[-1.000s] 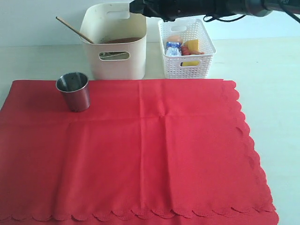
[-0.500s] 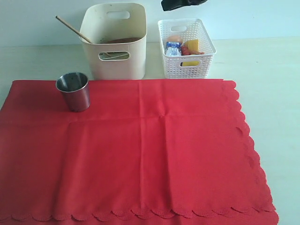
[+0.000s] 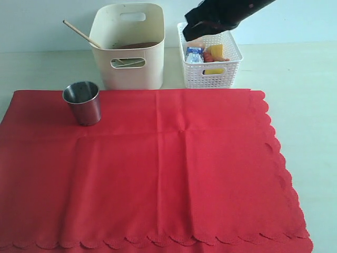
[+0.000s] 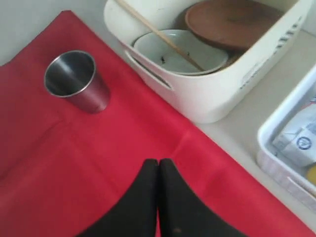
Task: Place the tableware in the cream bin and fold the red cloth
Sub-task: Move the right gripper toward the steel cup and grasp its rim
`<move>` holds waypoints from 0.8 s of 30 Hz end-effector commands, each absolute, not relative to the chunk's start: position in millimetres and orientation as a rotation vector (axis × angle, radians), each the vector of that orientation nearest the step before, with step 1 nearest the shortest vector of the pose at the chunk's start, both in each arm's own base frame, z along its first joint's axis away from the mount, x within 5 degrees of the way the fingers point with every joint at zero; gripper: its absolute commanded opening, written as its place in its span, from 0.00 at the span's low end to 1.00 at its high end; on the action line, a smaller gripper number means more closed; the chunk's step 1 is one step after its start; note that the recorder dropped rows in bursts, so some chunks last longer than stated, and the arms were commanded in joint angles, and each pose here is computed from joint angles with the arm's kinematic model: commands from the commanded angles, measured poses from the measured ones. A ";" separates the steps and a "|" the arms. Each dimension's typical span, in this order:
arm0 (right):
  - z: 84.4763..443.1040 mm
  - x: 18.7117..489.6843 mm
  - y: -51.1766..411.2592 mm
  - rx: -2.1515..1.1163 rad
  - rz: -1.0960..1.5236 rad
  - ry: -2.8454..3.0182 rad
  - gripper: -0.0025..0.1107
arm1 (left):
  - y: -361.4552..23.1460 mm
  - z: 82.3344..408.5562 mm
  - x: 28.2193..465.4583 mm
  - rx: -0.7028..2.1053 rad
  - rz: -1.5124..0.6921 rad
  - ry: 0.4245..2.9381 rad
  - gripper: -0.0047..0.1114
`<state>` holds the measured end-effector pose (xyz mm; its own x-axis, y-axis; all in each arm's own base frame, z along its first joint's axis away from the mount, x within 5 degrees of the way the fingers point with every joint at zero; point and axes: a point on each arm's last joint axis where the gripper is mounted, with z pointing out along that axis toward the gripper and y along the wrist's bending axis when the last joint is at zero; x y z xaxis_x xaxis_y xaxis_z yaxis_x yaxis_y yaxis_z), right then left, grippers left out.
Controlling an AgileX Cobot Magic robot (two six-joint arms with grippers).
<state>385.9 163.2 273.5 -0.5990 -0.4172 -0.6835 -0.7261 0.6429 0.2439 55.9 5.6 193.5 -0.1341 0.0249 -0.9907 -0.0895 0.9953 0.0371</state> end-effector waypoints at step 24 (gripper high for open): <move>195.2 326.0 371.4 -1.260 0.493 1.860 0.50 | 5.5 194.1 55.5 -0.055 0.093 1.694 0.04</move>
<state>323.5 359.5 199.0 -0.1969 -0.5685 -0.7988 -0.8851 0.4535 -0.1045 55.9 5.6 193.5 -0.1341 0.0249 -0.9907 -0.0895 0.9953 0.0371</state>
